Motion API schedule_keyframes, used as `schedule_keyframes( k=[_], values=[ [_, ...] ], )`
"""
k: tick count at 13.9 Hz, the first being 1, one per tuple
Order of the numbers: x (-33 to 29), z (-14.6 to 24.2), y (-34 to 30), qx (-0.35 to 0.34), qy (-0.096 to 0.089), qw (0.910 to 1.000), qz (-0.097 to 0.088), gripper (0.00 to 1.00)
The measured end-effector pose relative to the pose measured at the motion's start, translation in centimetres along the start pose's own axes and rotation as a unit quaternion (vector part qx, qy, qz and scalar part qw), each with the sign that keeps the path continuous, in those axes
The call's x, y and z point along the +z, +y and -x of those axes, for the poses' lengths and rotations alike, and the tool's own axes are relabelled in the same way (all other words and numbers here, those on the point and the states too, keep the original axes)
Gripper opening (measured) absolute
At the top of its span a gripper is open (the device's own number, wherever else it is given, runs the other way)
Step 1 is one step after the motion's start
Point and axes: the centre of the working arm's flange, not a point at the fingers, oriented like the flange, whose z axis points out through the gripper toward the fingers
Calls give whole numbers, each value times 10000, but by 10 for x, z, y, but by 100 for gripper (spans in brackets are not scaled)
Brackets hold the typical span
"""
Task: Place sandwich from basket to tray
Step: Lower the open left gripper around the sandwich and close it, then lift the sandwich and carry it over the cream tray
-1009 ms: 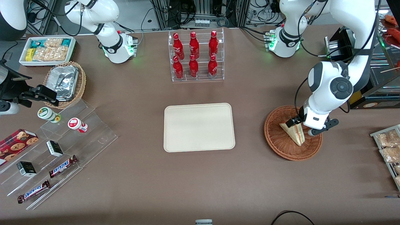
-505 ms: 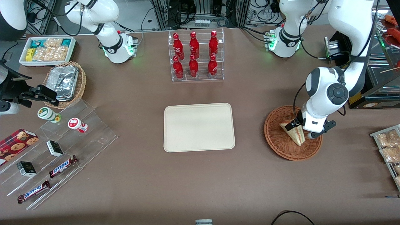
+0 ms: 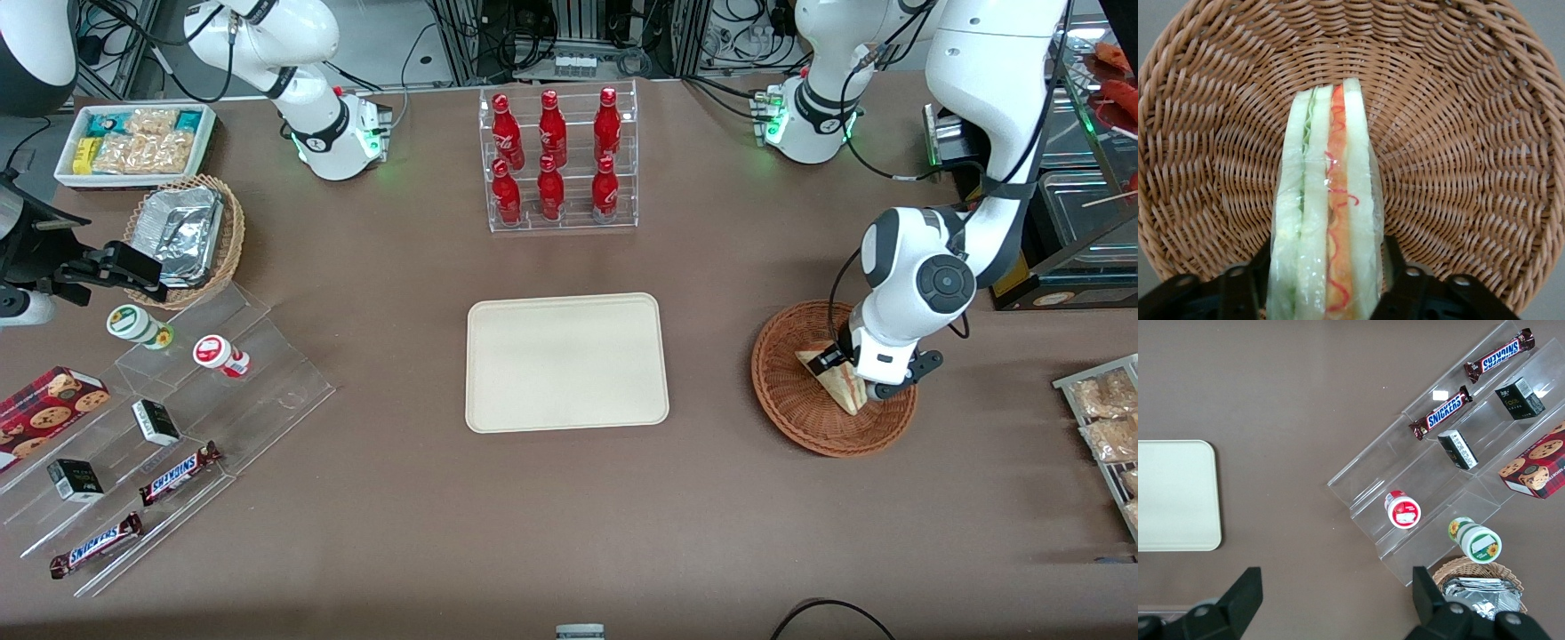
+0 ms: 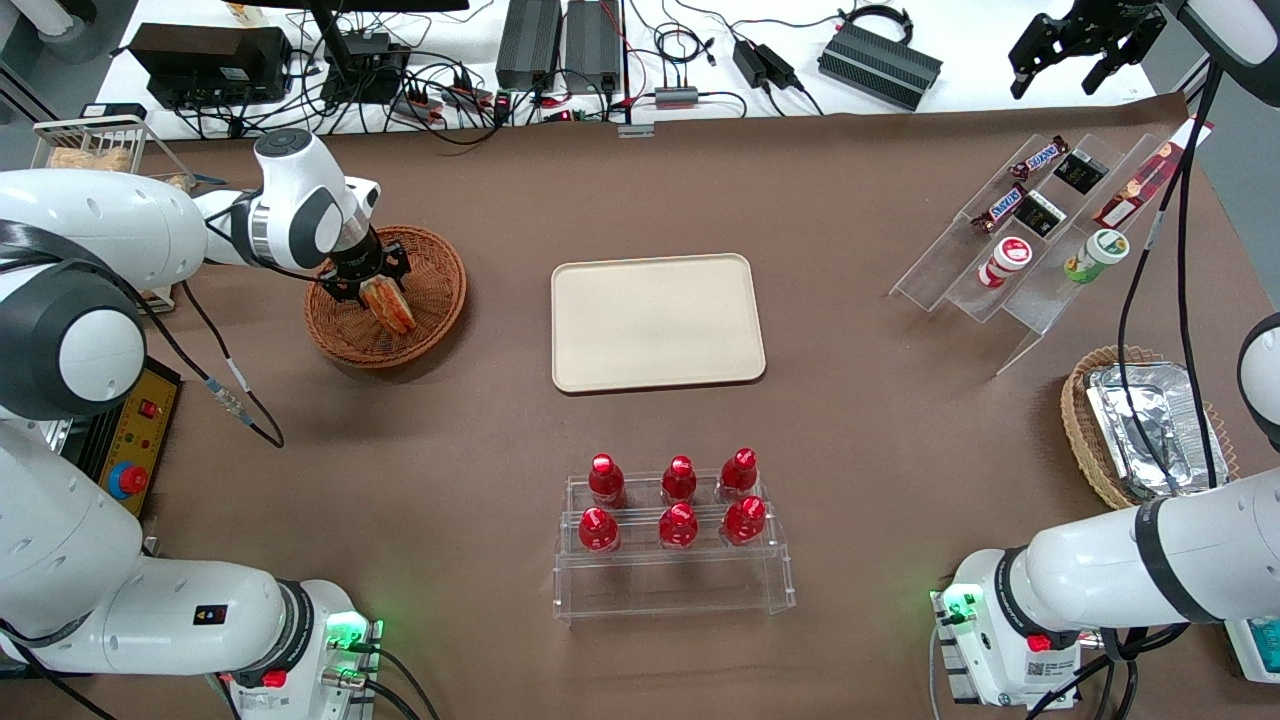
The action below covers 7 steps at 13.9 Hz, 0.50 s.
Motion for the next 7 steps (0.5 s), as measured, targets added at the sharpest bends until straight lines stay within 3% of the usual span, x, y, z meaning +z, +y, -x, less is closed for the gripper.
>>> schedule_keyframes(
  k=[2,3,7],
  values=[
    [-3,0,0,-4,-6,10000,-9,43],
    [-7,-1,0,-4,-31,10000,-31,38],
    [-65,-13,13,27,-279,9993,-245,27]
  ],
)
